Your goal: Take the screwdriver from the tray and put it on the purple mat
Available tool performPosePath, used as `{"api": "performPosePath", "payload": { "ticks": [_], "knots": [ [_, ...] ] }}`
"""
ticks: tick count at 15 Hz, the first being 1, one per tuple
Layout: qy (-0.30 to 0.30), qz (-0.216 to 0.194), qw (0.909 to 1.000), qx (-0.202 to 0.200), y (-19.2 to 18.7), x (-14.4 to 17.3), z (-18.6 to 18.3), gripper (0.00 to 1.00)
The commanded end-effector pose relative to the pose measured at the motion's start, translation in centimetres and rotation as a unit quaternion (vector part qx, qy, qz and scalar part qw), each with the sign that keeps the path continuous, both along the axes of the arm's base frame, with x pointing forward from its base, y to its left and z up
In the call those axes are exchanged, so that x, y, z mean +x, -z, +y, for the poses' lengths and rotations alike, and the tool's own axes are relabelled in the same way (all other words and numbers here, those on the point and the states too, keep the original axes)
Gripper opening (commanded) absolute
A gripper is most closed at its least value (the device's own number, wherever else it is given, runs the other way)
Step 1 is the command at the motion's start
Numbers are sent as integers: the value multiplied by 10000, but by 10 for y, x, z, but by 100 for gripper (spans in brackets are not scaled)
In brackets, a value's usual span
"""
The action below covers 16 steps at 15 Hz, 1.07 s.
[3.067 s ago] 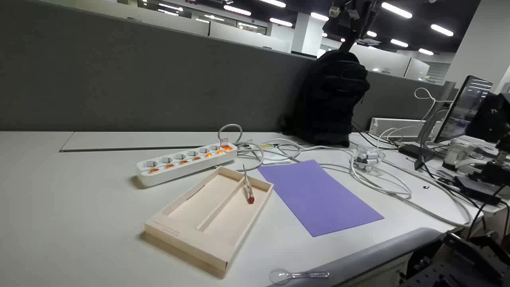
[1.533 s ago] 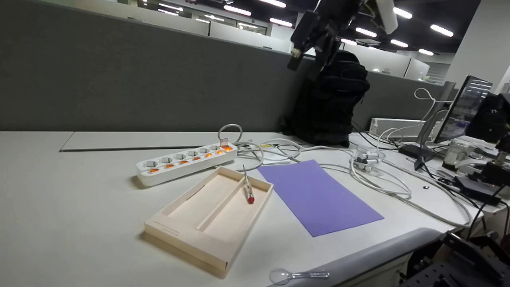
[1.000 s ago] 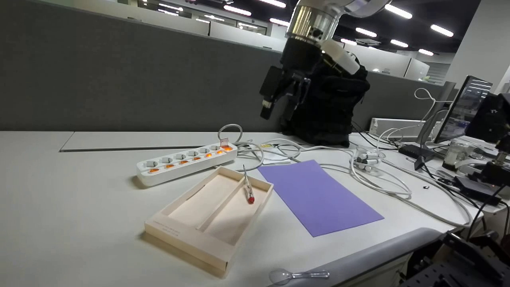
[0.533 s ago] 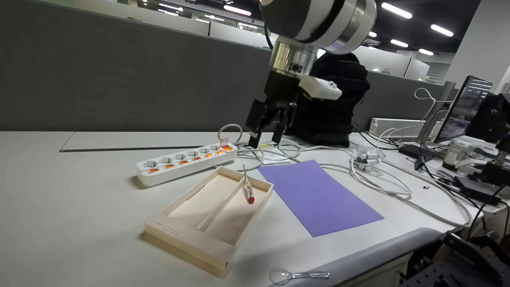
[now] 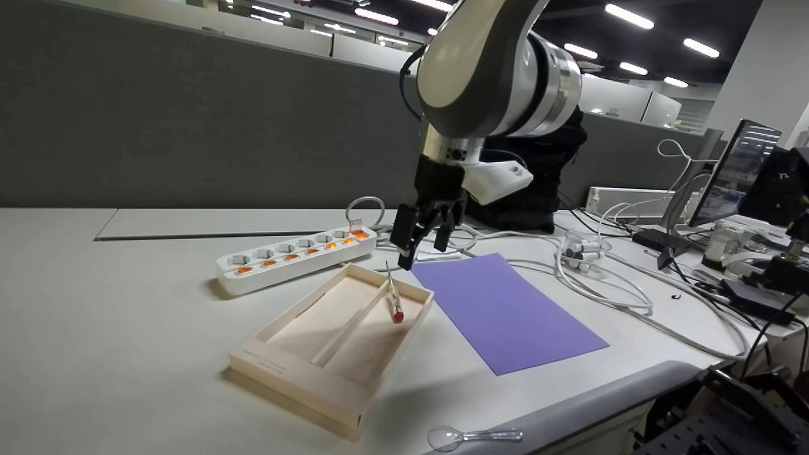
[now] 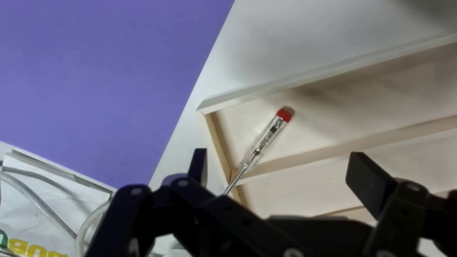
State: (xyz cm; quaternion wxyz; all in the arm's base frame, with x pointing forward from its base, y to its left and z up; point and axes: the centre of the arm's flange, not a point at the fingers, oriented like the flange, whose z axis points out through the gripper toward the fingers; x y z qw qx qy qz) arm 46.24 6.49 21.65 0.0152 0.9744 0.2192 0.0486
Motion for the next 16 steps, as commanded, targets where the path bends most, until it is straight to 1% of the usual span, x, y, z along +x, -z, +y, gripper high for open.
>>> {"api": "performPosePath", "payload": {
  "ticks": [1, 3, 6, 8, 9, 16],
  "knots": [
    [169, 27, 9997, -159, 16, 0, 3, 100],
    [266, -28, 9995, -146, 25, -1, 5, 100],
    [407, 15, 9991, -92, 35, 1, 7, 100],
    [422, 109, 9990, -125, 39, 1, 7, 100],
    [255, 106, 9996, -59, 35, -4, 3, 100],
    [338, 138, 9993, -97, 42, -2, 1, 100]
  ]
}}
